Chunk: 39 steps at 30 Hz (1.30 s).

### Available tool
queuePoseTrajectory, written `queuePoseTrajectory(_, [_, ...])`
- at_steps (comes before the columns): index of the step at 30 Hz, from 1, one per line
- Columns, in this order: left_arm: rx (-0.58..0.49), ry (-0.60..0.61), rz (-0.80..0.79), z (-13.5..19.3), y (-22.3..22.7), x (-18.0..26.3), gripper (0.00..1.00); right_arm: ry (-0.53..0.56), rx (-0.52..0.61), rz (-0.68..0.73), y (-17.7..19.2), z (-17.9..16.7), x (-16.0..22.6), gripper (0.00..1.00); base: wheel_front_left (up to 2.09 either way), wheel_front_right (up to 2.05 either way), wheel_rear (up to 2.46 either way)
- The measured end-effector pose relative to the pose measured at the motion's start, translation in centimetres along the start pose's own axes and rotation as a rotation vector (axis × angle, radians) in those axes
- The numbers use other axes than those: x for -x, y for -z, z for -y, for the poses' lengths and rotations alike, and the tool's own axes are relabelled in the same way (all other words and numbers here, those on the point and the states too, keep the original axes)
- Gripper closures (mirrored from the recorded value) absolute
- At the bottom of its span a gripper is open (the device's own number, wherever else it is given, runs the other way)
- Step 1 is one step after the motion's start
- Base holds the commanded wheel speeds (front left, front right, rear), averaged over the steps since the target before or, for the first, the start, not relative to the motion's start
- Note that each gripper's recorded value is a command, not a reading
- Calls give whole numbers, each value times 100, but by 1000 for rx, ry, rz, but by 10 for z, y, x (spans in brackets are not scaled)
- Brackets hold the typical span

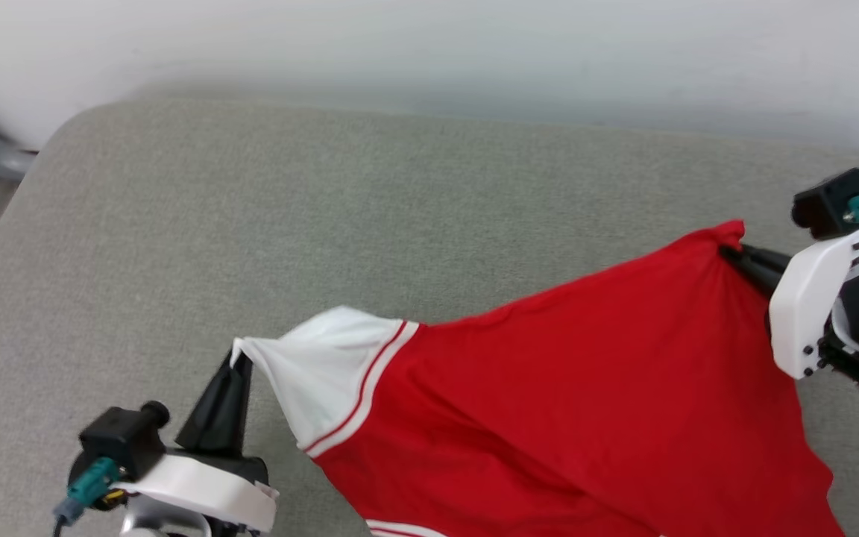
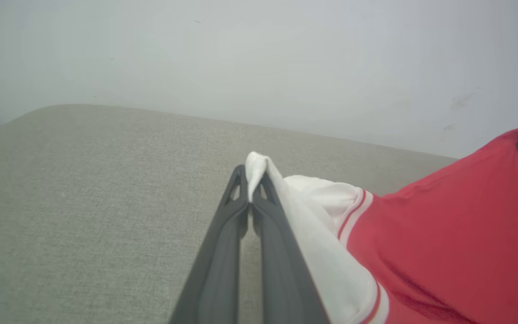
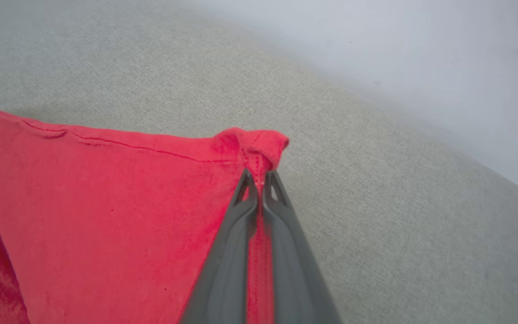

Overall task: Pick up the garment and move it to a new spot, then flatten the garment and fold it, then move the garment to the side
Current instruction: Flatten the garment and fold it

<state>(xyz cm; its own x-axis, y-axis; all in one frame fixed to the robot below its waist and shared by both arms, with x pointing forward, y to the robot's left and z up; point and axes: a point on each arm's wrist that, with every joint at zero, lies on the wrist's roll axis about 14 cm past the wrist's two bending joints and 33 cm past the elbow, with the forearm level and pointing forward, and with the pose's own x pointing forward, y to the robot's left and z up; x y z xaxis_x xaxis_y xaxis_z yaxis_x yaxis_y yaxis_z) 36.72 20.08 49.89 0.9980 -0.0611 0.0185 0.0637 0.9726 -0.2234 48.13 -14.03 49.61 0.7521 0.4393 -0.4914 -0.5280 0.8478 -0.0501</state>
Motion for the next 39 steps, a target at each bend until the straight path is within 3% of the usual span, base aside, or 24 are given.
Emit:
queuePoseTrajectory(14, [-129, 203, 371, 48, -154, -46, 100, 173, -19, 424, -106, 38, 76, 100, 0, 0, 0])
queuePoseTrajectory(23, [-215, 320, 561, 86, -242, -68, 100, 226, -17, 635, -167, 45, 112, 100, 0, 0, 0])
queuePoseTrajectory(31, [-239, 397, 636, 114, -280, -99, 100, 244, 3, 736, -206, 49, 115, 100, 0, 0, 0])
queuePoseTrajectory(39, [-266, 420, 690, 122, -305, -153, 100, 286, 21, 768, -238, 76, 87, 100, 0, 0, 0])
